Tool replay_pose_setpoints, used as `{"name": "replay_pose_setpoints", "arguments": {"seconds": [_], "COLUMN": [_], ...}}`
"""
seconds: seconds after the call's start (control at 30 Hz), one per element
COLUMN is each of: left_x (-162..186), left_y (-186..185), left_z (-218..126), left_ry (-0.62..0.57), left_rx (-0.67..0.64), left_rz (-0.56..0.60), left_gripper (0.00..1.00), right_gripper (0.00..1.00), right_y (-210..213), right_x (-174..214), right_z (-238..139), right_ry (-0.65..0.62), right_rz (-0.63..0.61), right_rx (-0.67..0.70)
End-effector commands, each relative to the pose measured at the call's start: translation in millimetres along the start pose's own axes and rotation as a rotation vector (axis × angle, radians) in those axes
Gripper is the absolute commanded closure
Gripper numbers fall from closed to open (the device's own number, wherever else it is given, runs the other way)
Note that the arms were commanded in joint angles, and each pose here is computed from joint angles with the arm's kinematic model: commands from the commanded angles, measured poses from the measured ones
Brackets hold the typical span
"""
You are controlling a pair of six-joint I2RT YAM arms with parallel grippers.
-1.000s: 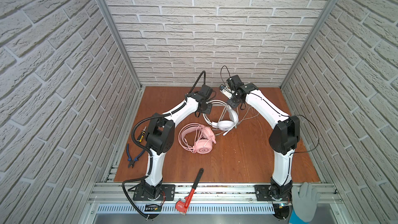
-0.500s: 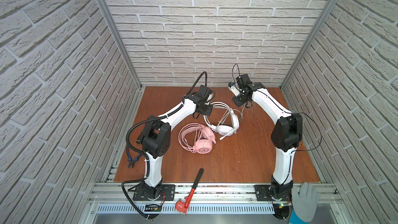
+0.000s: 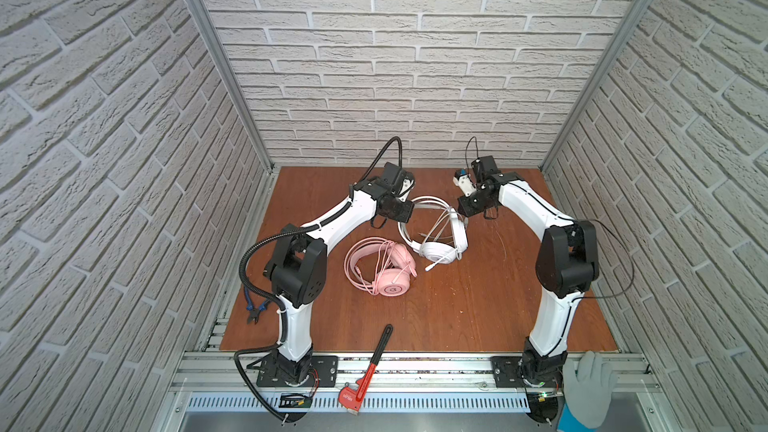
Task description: Wrap the headphones
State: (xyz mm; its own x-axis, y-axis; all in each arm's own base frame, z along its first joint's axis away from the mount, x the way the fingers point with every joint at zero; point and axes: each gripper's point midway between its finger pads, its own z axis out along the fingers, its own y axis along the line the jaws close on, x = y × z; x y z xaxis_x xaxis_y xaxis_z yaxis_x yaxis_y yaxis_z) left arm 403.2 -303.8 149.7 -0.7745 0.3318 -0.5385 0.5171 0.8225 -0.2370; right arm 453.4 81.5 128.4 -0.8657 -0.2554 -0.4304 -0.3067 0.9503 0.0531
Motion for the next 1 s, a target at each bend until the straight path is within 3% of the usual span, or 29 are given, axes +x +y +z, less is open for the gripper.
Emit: {"name": "replay_pose_setpoints", "arguments": {"seconds": [0.0, 0.2, 0.37, 0.53, 0.67, 0.83, 0.97], "left_x": [-22.6, -27.3, -33.6, -39.9, -45.5, -53.2, -57.4], "left_y": [-14.4, -13.3, -13.4, -18.4, -25.9, -30.0, -32.5], "left_z": [-17.7, -24.1, -28.0, -32.2, -37.0, -44.1, -48.3], "left_ry": [-0.092, -0.109, -0.125, -0.139, -0.149, -0.163, -0.173], "left_rx": [0.092, 0.131, 0.168, 0.202, 0.239, 0.253, 0.258], "left_rz": [-0.02, -0.046, -0.061, -0.065, -0.065, -0.067, -0.07], "left_gripper": [1.0, 1.0, 1.0, 1.0, 1.0, 1.0, 1.0], "right_gripper": [0.67, 0.63, 0.59, 0.57, 0.54, 0.55, 0.53], "right_y": [-1.0, -6.5, 11.2, 30.8, 37.6, 30.7, 43.1], "right_x": [-17.1, 1.7, 21.4, 42.1, 48.8, 56.3, 50.4], "right_z": [-42.4, -61.3, -69.3, -65.0, -53.1, -12.9, 1.8], "right_ry": [-0.155, -0.253, -0.343, -0.431, -0.431, -0.254, -0.304], "right_rz": [0.045, 0.15, 0.159, 0.185, 0.203, 0.414, 0.561], "right_rx": [-0.023, -0.103, -0.187, -0.281, -0.328, -0.353, -0.483]}}
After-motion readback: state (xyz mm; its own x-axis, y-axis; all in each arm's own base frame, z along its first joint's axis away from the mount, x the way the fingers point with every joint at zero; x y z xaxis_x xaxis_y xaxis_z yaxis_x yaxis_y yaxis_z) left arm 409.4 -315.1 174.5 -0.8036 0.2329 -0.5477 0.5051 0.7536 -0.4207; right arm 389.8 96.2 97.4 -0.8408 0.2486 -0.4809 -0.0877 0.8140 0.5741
